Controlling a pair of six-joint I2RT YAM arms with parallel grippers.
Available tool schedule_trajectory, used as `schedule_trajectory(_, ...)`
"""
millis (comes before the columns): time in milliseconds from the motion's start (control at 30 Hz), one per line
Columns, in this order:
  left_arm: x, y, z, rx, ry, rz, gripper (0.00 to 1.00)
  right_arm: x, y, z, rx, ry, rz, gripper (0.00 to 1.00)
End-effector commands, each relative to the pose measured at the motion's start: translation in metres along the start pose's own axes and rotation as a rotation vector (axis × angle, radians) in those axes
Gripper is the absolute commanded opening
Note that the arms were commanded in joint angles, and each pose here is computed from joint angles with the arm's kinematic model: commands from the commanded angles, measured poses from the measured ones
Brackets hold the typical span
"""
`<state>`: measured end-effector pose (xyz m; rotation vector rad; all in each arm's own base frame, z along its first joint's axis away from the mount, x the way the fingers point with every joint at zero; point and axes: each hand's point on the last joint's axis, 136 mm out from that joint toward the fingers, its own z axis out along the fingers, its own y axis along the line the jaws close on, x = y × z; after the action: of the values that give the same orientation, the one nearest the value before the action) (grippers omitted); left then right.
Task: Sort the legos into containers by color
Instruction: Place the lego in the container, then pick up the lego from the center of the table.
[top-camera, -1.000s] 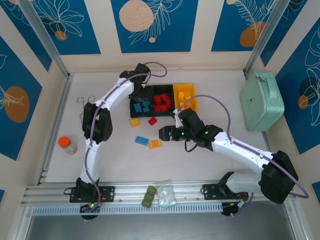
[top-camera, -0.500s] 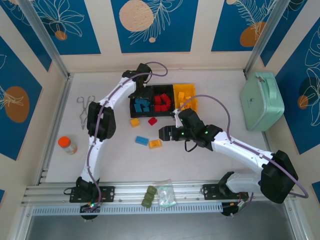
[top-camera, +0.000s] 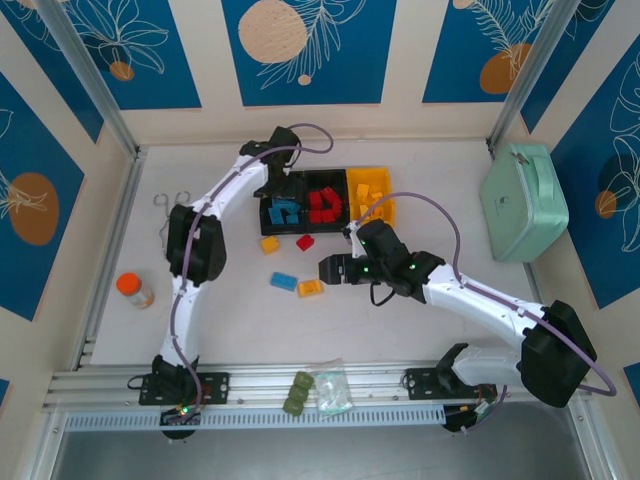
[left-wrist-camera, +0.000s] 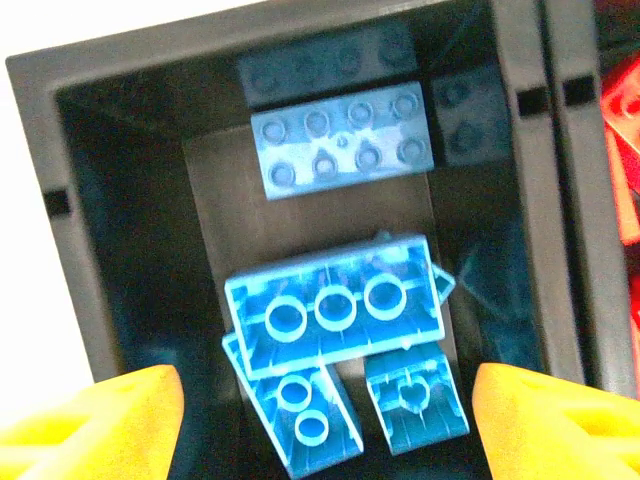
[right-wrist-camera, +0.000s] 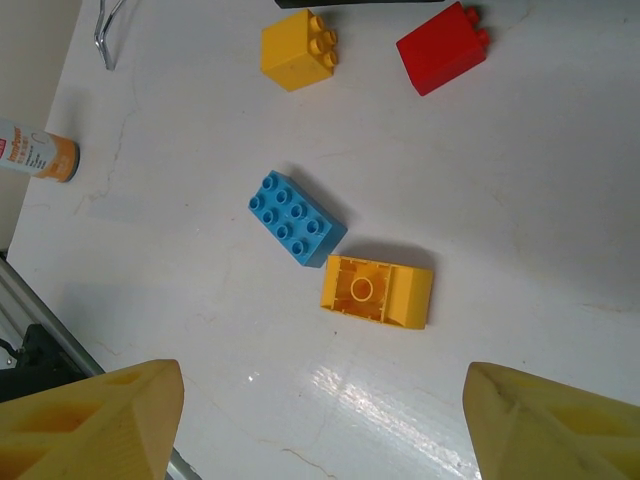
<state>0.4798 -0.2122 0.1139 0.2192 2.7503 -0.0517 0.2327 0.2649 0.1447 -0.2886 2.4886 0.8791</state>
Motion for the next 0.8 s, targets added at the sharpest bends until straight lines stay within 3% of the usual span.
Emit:
schedule_trajectory(0,-0.001,-0.011,-0.047,0.073,-0.077,-0.018,0.76,0.002,0.004,-0.005,-0.019,-0.005,-0.013,0.74)
schedule_trajectory(233,0.045,-0.007,-0.079,0.147,-0.102,-0.075,0.76,0.002,0.010,0.001,-0.033,0.033,-0.096,0.74)
schedule_trajectory(767,0.234,0.042,-0.087,0.202,-0.036,-0.392,0.76,0.007,0.038,0.083,-0.019,0.226,-0.417,0.72)
